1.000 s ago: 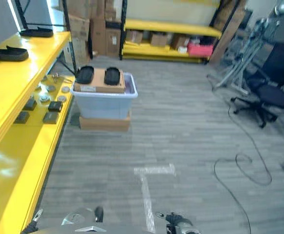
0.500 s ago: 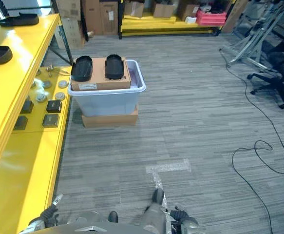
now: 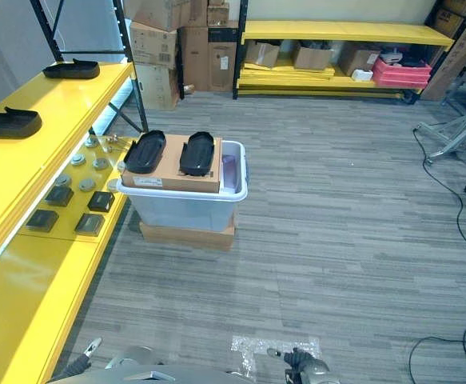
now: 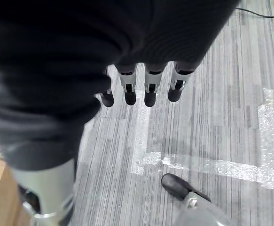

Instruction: Move parts from the plastic box to the shelf.

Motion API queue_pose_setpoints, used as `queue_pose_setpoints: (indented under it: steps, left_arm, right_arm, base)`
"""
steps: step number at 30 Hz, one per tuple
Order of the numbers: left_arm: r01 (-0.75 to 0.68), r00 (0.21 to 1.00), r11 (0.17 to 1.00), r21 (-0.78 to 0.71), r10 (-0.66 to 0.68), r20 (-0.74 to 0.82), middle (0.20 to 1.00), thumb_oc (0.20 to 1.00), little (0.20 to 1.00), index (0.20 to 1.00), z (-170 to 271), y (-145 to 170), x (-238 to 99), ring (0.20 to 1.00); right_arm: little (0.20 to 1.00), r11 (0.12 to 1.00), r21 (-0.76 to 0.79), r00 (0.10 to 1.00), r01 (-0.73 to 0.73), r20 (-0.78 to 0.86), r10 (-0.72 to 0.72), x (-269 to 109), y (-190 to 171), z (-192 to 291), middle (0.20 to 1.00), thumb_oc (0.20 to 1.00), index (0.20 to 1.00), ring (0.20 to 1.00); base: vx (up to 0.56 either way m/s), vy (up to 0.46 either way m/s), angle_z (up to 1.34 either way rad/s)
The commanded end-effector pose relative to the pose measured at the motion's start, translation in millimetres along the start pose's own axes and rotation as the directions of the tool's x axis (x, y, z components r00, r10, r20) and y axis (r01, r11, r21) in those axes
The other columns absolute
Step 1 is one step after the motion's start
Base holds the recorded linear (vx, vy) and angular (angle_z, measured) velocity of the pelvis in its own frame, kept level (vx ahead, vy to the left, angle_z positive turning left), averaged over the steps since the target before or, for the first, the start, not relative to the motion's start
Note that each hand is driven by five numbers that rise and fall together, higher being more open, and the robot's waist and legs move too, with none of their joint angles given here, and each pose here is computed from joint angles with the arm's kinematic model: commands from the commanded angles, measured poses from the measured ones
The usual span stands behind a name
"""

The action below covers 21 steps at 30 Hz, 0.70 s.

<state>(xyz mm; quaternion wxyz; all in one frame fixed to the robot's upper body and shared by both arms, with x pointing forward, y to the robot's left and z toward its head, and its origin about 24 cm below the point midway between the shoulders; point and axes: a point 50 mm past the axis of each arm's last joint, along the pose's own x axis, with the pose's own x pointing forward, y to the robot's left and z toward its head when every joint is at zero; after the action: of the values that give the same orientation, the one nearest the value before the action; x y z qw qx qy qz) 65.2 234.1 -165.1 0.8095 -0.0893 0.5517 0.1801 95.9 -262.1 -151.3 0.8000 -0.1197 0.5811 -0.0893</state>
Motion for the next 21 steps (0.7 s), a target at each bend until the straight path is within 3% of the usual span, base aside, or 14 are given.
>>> queue_pose_setpoints:
  steps: [1,7,14,21]
  left_arm:
    - [-0.022,0.999,1.000,0.004,0.022,0.041,1.000,1.000,1.000,1.000,15,5,2,1.000]
    - [-0.029,0.998,0.998,-0.061,0.032,0.062,1.000,1.000,1.000,1.000,12,9,0,1.000]
    - [-0.054,0.997,0.998,0.022,0.053,0.050,1.000,1.000,1.000,1.000,6,22,-2,1.000]
    - [-0.023,0.997,0.998,0.057,0.019,0.076,1.000,1.000,1.000,1.000,26,14,1,1.000]
  right_arm:
    - [1.000,0.998,-0.022,0.998,0.058,0.036,-0.057,0,-18,4,1.000,1.000,1.000,1.000]
    - [1.000,0.998,-0.061,0.991,0.031,0.131,-0.023,-2,-19,30,1.000,1.000,1.000,1.000]
    - [1.000,0.999,-0.043,0.992,-0.033,0.118,0.037,1,7,42,1.000,1.000,1.000,1.000]
    - [1.000,0.999,-0.010,0.988,-0.051,0.143,0.052,0,16,42,1.000,1.000,1.000,1.000]
  base:
    - [0.34,0.134,0.19]
    - [0.51,0.184,-0.29]
    - [0.54,0.231,-0.54]
    - [0.23,0.128,-0.07]
